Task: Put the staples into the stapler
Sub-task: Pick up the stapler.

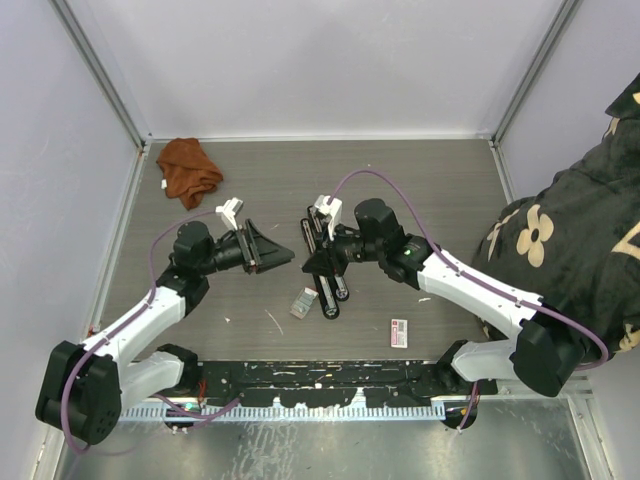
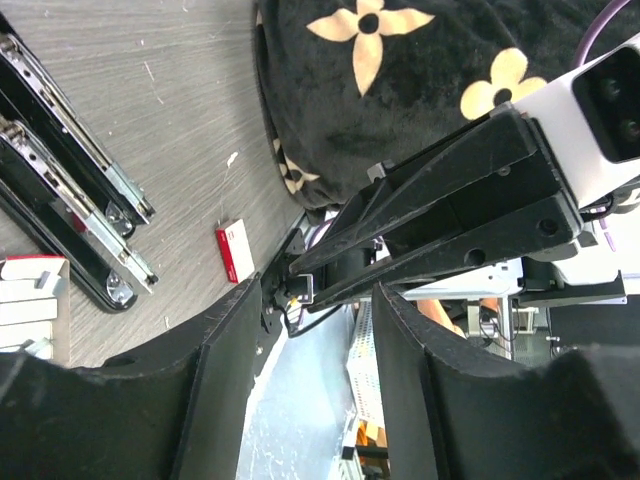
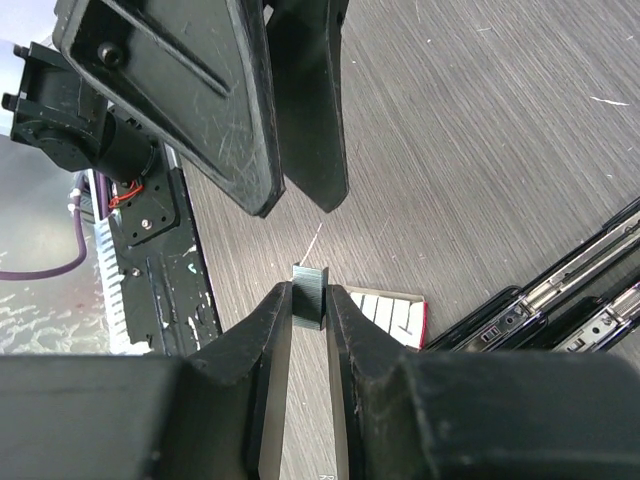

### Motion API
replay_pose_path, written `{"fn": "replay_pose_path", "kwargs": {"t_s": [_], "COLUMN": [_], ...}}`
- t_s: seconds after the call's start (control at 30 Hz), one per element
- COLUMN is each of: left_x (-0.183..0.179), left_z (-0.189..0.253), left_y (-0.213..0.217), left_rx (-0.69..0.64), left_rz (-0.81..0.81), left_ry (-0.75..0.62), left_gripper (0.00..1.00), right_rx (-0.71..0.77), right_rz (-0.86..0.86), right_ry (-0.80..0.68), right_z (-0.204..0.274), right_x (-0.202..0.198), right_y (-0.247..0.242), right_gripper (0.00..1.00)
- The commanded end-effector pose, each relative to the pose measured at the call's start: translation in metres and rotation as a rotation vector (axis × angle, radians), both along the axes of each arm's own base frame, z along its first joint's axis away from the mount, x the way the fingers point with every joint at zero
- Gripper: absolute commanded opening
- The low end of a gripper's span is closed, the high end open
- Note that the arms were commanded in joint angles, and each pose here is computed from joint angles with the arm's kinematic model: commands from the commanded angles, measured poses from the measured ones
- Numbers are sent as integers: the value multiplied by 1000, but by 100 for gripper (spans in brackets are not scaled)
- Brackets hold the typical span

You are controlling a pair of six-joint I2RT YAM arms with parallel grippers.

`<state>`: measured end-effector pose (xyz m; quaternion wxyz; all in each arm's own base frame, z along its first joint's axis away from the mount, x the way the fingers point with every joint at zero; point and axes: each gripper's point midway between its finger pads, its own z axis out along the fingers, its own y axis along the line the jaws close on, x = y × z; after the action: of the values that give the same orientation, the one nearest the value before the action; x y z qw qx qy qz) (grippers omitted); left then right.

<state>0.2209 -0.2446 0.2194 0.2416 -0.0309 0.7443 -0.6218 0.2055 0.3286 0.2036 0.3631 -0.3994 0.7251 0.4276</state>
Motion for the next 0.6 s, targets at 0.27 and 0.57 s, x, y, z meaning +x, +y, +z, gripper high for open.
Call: {"fn": "replay_pose_path", "kwargs": {"t_s": [0.27,0.57], "left_x": [-14,-12], "left_z": [8,12], "left_y": [-12,-17], "left_rx": [0,-23], "left_rz": [-101,-105], "left_ry": [-18,-20], "left_gripper": [44,42], "right_rx": [108,103], "right_rz": [49,68], "right_ry": [-124,-118], "right_z": [47,45], "right_x": [5,1], "right_y": [15,18], "right_gripper": [25,25]}}
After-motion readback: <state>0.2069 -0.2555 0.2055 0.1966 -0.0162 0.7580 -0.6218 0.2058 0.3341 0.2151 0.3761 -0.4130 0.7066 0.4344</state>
